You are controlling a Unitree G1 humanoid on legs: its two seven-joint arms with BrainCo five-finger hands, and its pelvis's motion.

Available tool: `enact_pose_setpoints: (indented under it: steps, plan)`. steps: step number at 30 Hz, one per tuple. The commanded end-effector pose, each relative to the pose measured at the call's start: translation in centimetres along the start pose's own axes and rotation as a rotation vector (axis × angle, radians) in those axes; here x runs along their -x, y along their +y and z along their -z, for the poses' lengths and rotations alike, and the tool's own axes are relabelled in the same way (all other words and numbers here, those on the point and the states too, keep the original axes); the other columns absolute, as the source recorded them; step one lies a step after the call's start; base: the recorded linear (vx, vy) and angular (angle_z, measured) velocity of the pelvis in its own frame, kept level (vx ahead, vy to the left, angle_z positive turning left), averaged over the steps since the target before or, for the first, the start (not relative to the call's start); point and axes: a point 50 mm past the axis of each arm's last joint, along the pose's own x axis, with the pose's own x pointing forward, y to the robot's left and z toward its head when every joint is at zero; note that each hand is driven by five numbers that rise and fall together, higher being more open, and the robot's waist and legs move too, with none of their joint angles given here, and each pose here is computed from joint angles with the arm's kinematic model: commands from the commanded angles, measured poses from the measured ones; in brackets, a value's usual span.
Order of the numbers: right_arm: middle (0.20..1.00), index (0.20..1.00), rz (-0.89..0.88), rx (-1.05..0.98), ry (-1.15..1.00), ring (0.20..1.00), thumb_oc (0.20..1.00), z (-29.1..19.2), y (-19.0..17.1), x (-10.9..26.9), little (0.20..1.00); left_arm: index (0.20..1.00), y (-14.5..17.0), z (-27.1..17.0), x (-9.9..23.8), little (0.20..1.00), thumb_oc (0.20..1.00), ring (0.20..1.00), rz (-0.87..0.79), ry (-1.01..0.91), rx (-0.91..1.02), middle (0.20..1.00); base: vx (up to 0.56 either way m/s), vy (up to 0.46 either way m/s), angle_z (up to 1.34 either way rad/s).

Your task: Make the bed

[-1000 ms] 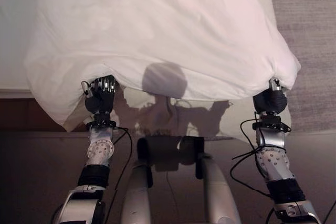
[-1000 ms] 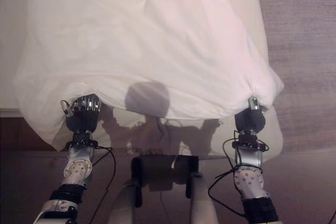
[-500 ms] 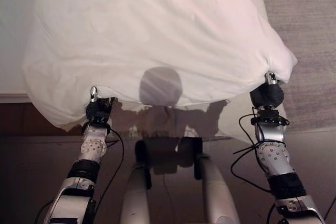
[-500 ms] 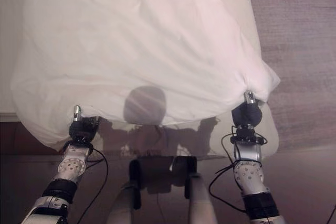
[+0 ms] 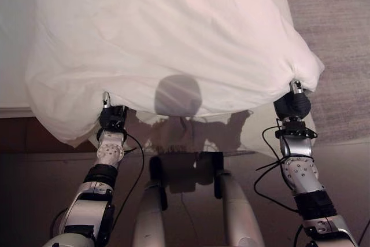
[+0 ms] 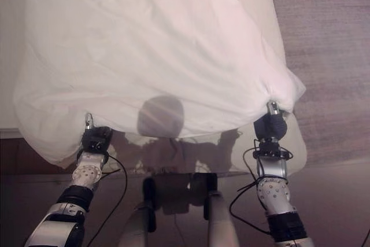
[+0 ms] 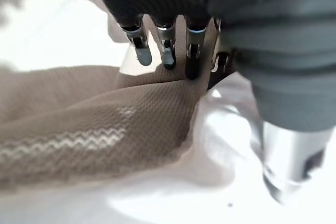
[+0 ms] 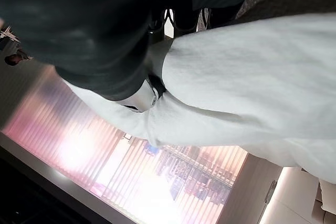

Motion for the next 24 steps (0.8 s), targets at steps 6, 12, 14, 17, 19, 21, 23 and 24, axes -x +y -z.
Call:
enact_pose_setpoints:
  steps: [6,12,14,17,19,21,23,24]
  plan:
    - [0.200,0.200,-0.101,-0.019,-0.147,0.200,0.200,-2.4,0.7,1.0,0.200,0.200,-4.0,-2.2,0.8,0.200,0.200,0.200,0.279,-0.186,0.105,0.200,0.00,0.000,0.00]
    - [0.200,0.200,-0.069,-0.036,-0.146,0.200,0.200,-2.0,0.2,1.6,0.200,0.200,-4.3,-2.1,2.2,0.200,0.200,0.200,0.364,-0.210,0.145,0.200,0.00,-0.032,-0.02]
    - [0.200,0.200,-0.055,-0.039,-0.139,0.200,0.200,-1.9,-0.1,1.8,0.200,0.200,-4.2,-2.0,2.8,0.200,0.200,0.200,0.394,-0.215,0.141,0.200,-0.01,-0.111,-0.03]
    - [0.200,0.200,-0.009,-0.053,-0.139,0.200,0.200,-1.4,-0.7,2.6,0.200,0.200,-4.1,-1.3,4.4,0.200,0.200,0.200,0.453,-0.200,0.182,0.200,0.00,-0.185,-0.02]
    - [0.200,0.200,0.035,-0.060,-0.134,0.200,0.200,-1.1,-1.2,3.0,0.200,0.200,-3.9,-1.1,5.3,0.200,0.200,0.200,0.470,-0.195,0.168,0.200,0.00,-0.213,0.03]
    - [0.200,0.200,0.053,-0.059,-0.137,0.200,0.200,-1.1,-1.4,3.1,0.200,0.200,-4.1,-0.9,5.8,0.200,0.200,0.200,0.478,-0.191,0.157,0.200,-0.02,-0.149,0.16]
    - [0.200,0.200,0.087,-0.066,-0.142,0.200,0.200,-0.9,-1.8,3.0,0.200,0.200,-4.5,-0.7,6.5,0.200,0.200,0.200,0.506,-0.189,0.163,0.200,-0.06,-0.175,0.22]
    - [0.200,0.200,0.089,-0.063,-0.142,0.200,0.200,-0.9,-1.9,3.0,0.200,0.200,-4.4,-0.8,6.5,0.200,0.200,0.200,0.509,-0.188,0.167,0.200,-0.05,-0.150,0.24]
